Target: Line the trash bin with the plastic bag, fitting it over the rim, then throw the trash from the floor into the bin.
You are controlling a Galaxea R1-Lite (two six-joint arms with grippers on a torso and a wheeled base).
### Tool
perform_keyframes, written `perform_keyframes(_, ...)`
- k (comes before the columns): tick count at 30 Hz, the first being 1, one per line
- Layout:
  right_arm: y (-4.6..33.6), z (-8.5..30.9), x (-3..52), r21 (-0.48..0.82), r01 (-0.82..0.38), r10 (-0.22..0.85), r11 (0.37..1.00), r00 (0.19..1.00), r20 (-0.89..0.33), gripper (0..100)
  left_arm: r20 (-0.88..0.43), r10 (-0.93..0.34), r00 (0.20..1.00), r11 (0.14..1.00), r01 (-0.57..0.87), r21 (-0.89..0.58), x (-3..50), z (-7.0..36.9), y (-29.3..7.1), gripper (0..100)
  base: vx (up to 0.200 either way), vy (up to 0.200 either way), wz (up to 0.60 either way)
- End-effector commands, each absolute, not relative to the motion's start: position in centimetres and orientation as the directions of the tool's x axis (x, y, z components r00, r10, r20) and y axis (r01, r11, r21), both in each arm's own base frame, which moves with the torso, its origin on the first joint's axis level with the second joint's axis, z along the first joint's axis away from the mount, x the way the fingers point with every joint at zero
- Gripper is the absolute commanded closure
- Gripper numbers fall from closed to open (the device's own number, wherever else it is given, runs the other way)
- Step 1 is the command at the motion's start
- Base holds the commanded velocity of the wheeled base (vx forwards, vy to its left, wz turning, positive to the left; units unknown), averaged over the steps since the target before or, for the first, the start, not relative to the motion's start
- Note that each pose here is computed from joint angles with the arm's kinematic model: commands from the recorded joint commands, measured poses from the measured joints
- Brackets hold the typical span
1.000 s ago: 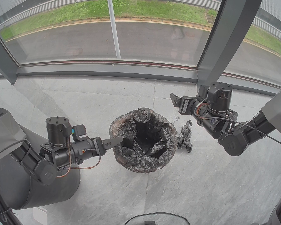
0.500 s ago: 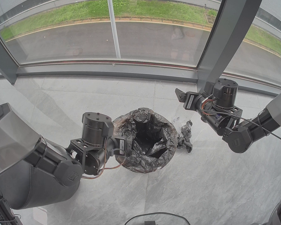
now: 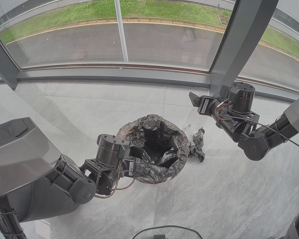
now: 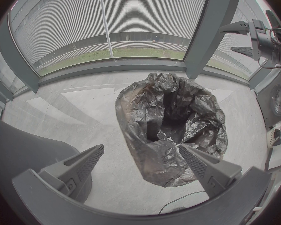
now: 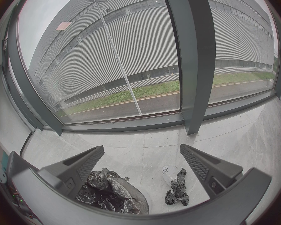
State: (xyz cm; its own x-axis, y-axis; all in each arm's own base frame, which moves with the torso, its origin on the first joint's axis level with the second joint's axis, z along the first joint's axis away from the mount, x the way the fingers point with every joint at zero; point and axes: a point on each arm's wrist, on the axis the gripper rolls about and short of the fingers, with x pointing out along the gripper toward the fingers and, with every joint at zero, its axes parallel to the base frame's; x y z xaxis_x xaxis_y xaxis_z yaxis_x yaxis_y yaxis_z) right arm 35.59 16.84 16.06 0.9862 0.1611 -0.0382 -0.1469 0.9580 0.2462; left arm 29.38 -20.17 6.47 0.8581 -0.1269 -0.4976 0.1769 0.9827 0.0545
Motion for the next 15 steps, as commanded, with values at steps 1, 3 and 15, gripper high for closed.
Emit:
perform_keyframes(1, 16.9, 15.9, 35.6, 0.245, -0.148, 0.163, 0.958, 0.986, -0.041, 0, -0.513, -0.107, 0.851, 0.985, 0.162, 0.062, 29.5, 5.8, -19.7, 0, 0.0, 0.0, 0.0)
perform_keyframes(3, 16.9, 15.9, 35.6, 0.245, -0.148, 0.163, 0.958, 0.986, -0.043, 0, -0.509, -0.099, 0.855, 0.987, 0.149, 0.057, 29.6, 5.9, -19.4, 0, 0.0, 0.0, 0.0)
perform_keyframes(15, 17.0, 15.4, 35.9, 0.242, -0.144, 0.161, 0.959, 0.986, -0.051, 0, -0.481, -0.016, 0.877, 0.997, 0.051, 0.059, 30.2, 5.1, -17.3, 0, 0.0, 0.0, 0.0)
